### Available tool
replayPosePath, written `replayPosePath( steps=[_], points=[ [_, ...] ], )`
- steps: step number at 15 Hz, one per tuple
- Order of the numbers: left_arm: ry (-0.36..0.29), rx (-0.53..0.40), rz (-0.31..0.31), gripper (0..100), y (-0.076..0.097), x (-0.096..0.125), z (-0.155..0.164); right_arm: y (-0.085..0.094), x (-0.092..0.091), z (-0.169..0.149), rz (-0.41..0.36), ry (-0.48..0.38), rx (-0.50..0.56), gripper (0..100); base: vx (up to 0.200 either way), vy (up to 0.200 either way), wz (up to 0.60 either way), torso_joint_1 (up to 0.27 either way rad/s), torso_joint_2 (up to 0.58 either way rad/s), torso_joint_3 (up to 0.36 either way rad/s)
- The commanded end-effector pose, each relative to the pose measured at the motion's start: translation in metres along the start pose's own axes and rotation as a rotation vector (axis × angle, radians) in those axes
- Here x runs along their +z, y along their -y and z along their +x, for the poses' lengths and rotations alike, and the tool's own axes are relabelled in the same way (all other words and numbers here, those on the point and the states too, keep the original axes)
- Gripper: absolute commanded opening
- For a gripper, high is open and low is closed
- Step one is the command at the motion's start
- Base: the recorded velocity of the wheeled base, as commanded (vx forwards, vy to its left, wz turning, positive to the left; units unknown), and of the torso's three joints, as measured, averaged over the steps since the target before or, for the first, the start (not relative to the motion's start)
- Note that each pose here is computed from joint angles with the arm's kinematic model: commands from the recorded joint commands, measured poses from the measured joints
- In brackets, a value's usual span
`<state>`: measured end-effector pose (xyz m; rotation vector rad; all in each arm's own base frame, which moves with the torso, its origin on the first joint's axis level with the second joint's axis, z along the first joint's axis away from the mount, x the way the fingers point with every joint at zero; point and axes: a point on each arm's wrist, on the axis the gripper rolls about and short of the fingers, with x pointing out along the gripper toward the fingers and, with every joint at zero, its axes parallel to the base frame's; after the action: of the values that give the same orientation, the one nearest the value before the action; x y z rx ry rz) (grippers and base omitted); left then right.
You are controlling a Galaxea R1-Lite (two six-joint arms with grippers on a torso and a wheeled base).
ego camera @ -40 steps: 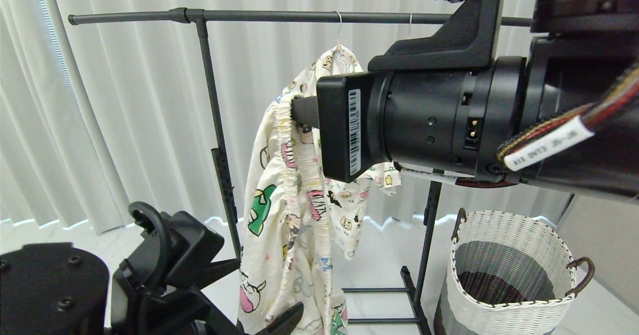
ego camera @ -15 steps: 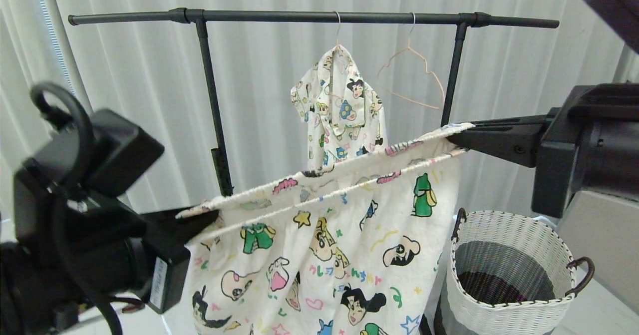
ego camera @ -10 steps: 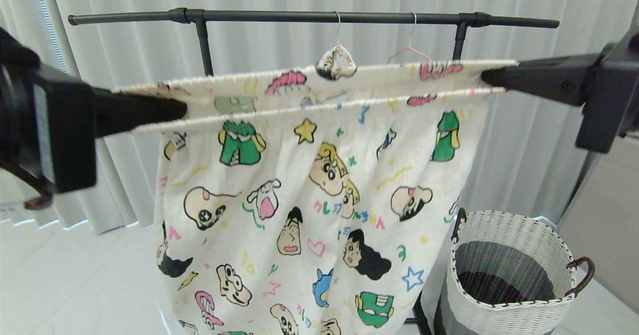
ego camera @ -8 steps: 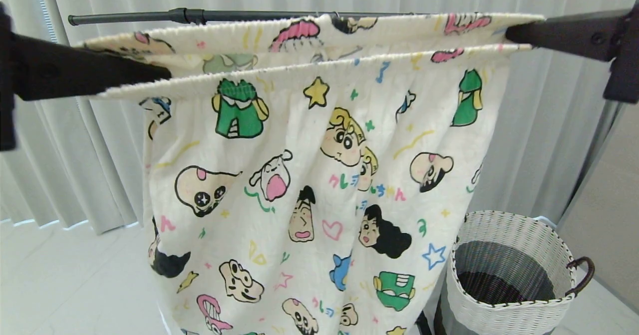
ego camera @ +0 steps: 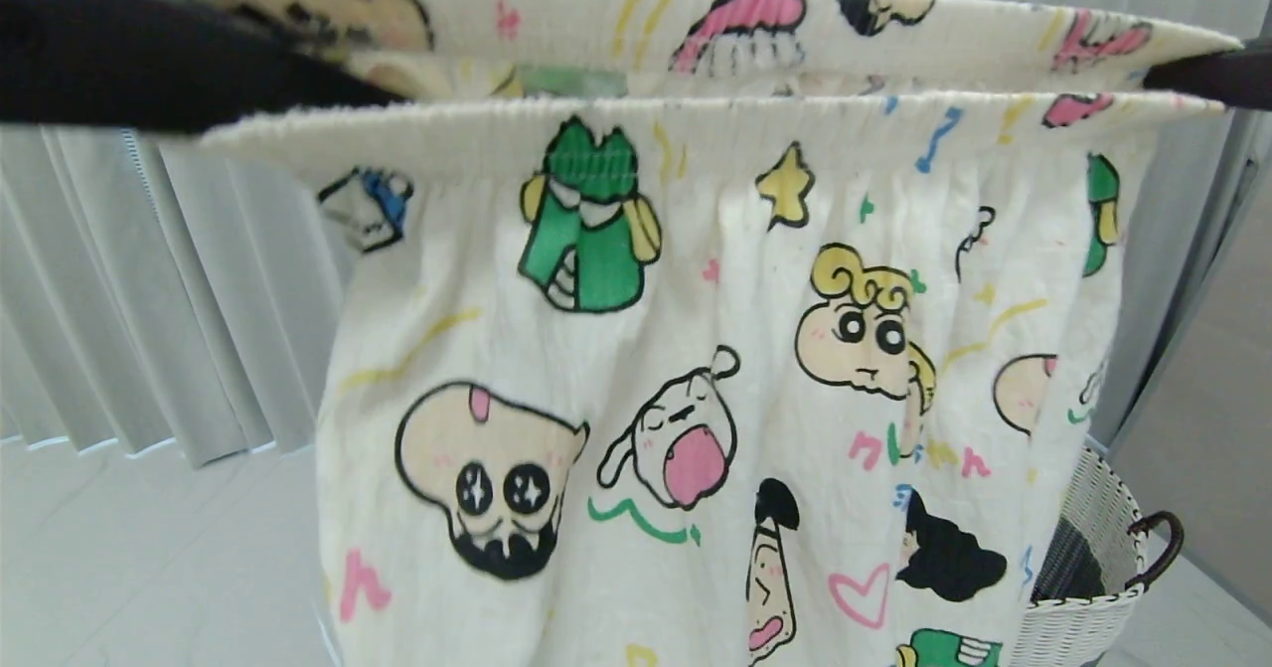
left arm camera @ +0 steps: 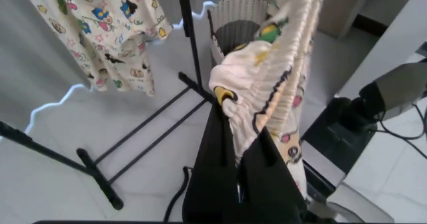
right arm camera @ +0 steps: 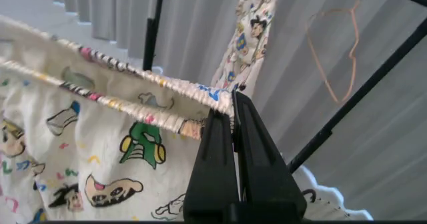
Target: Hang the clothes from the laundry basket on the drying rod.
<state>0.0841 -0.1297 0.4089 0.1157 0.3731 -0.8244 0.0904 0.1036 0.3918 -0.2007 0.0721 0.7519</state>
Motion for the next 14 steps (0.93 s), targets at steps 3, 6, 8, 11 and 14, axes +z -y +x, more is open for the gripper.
replayPosePath(
  steps=[3, 6, 8, 11, 14],
  points=[
    [0.066, 0.042, -0.025, 0, -0.002, 0.016, 0.043, 0.000, -0.011, -0.064, -0.004, -0.022, 0.254, 0, 0.000, 0.000, 0.00, 0.000, 0.00, 0.000],
    [0.077, 0.054, -0.031, 0, -0.003, 0.018, 0.055, -0.012, -0.015, -0.068, -0.028, -0.034, 0.459, 0, 0.000, 0.000, 0.00, 0.000, 0.00, 0.000],
    [0.083, 0.055, -0.032, 0, -0.002, 0.019, 0.059, -0.022, -0.016, -0.061, -0.043, -0.056, 0.551, 0, 0.000, 0.000, 0.00, 0.000, 0.00, 0.000],
    [0.086, 0.053, -0.034, 0, -0.003, 0.019, 0.057, -0.026, -0.021, -0.056, -0.052, -0.084, 0.574, 0, 0.000, 0.000, 0.00, 0.000, 0.00, 0.000],
    [0.070, 0.055, -0.032, 0, -0.004, 0.014, 0.052, -0.024, -0.023, -0.059, -0.051, -0.087, 0.563, 0, 0.000, 0.000, 0.00, 0.000, 0.00, 0.000]
  ],
)
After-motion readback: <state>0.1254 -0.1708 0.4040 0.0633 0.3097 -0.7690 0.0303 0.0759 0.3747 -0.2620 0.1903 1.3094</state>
